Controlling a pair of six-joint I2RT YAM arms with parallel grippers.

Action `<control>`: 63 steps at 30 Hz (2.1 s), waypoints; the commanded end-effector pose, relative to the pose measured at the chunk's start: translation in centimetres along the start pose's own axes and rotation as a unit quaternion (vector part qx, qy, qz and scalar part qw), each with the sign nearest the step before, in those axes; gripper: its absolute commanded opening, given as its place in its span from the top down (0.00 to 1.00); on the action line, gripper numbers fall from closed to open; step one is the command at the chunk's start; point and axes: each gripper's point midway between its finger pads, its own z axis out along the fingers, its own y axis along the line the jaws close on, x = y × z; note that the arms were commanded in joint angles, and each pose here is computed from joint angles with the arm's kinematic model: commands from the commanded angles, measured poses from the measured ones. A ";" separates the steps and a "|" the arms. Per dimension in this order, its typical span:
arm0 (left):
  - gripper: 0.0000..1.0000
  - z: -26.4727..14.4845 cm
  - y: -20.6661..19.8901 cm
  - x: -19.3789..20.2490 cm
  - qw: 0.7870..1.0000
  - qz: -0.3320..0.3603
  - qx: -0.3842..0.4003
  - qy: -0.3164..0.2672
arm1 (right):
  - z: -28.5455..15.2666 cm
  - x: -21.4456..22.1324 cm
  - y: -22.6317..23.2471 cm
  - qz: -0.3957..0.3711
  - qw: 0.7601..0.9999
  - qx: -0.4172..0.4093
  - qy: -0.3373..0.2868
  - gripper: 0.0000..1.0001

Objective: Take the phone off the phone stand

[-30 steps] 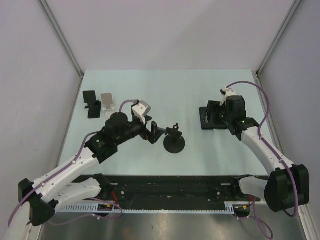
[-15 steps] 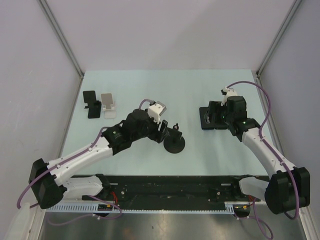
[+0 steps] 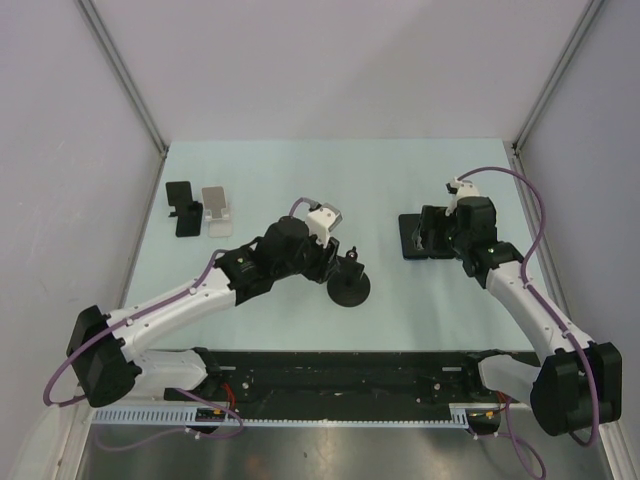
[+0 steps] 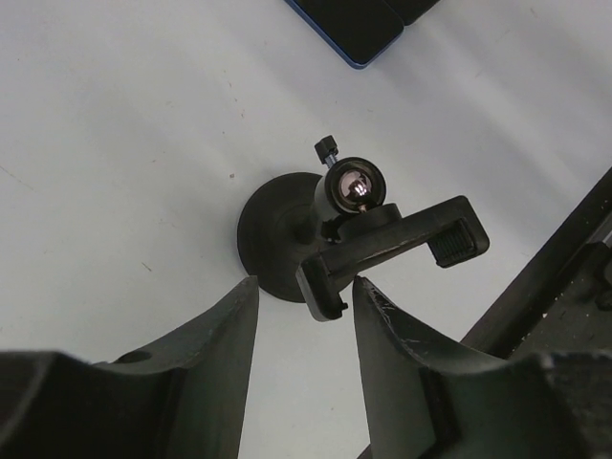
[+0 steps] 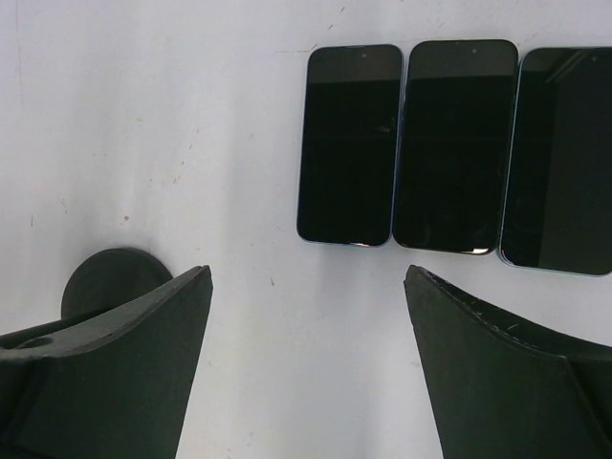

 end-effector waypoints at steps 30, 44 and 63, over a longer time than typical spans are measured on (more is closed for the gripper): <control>1.00 -4.5 24.9 -10.5 0.946 -0.076 -0.292 -0.118 | -0.9 -2.4 1.1 0.010 0.998 -0.040 -0.049 0.13; 1.00 -6.1 34.7 -10.4 0.925 -0.109 -0.345 -0.115 | -1.5 -3.1 2.0 0.027 0.996 -0.063 -0.060 0.13; 0.53 -6.6 33.9 -9.7 0.932 -0.089 -0.336 -0.097 | -3.3 -4.9 2.2 0.041 0.992 -0.067 -0.101 0.12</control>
